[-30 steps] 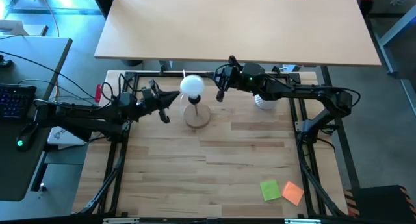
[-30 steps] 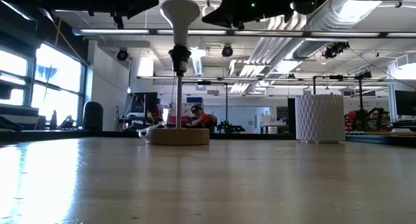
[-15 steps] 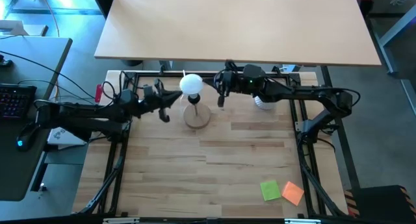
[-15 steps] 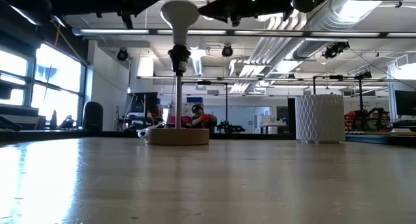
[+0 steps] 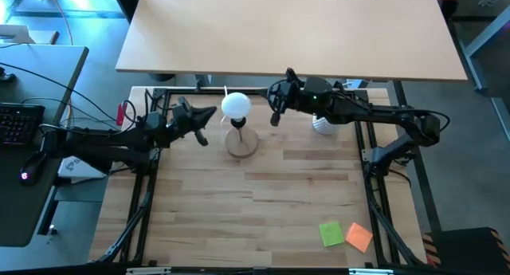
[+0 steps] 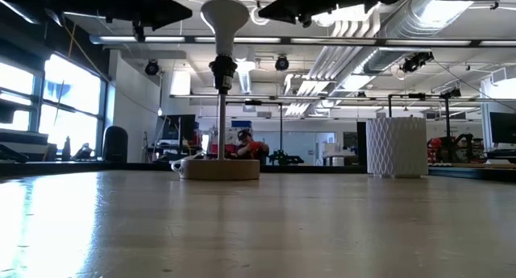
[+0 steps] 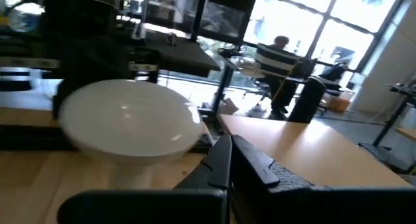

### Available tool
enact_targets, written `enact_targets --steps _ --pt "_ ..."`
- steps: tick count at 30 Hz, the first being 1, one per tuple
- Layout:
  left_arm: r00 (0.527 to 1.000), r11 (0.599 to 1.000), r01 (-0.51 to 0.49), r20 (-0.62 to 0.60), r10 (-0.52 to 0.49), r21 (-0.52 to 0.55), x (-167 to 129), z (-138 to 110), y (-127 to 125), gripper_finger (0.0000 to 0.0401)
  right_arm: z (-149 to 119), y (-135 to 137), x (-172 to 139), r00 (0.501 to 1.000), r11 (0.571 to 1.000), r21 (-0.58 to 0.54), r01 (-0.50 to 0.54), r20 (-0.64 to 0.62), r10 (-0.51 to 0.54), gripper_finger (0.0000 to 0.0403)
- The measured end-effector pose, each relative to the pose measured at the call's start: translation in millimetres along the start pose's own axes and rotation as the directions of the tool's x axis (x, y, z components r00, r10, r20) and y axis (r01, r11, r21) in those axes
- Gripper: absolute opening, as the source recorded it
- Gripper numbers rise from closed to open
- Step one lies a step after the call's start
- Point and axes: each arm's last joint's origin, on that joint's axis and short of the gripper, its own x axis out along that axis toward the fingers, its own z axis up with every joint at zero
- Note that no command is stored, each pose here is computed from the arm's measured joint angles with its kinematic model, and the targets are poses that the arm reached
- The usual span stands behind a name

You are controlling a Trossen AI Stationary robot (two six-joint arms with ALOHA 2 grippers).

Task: Screw lightbulb
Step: Remove the lightbulb from the lamp

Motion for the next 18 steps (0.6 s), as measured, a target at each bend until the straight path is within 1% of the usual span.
enact_targets --steps 1,3,4,7,12,14,18 --pt "0.999 0.999 -0.045 -0.009 0.045 0.005 -1 0 2 0.0000 2 2 -3 1.000 1.000 0.000 -0.022 -0.003 0.022 0.0002" --pt "0.996 0.996 -0.087 -0.010 0.087 0.008 -1 0 5 0.0000 4 7 -6 0.997 0.997 0.011 -0.080 -0.010 0.080 0.0002" --pt "0.996 0.996 -0.089 -0.011 0.089 0.010 0 -1 6 0.0000 4 9 -6 0.994 0.994 0.017 -0.112 -0.010 0.112 0.0002" --pt "1.000 0.999 -0.030 0.002 0.030 -0.021 5 -2 7 0.0000 1 13 -5 0.983 0.982 0.046 -0.185 -0.008 0.186 0.0002" --pt "0.998 0.995 0.068 0.023 -0.066 -0.079 15 -7 6 0.0000 -10 13 7 0.984 0.982 0.067 -0.176 -0.018 0.177 0.0002" --pt "0.994 0.990 0.108 0.042 -0.104 -0.095 18 -8 5 0.0000 -13 10 11 0.988 0.986 0.066 -0.152 -0.008 0.153 0.0002" --pt "0.971 0.964 0.238 0.061 -0.232 -0.122 19 -9 -3 0.0000 -21 4 18 0.996 0.994 0.068 -0.085 -0.008 0.086 0.0002"
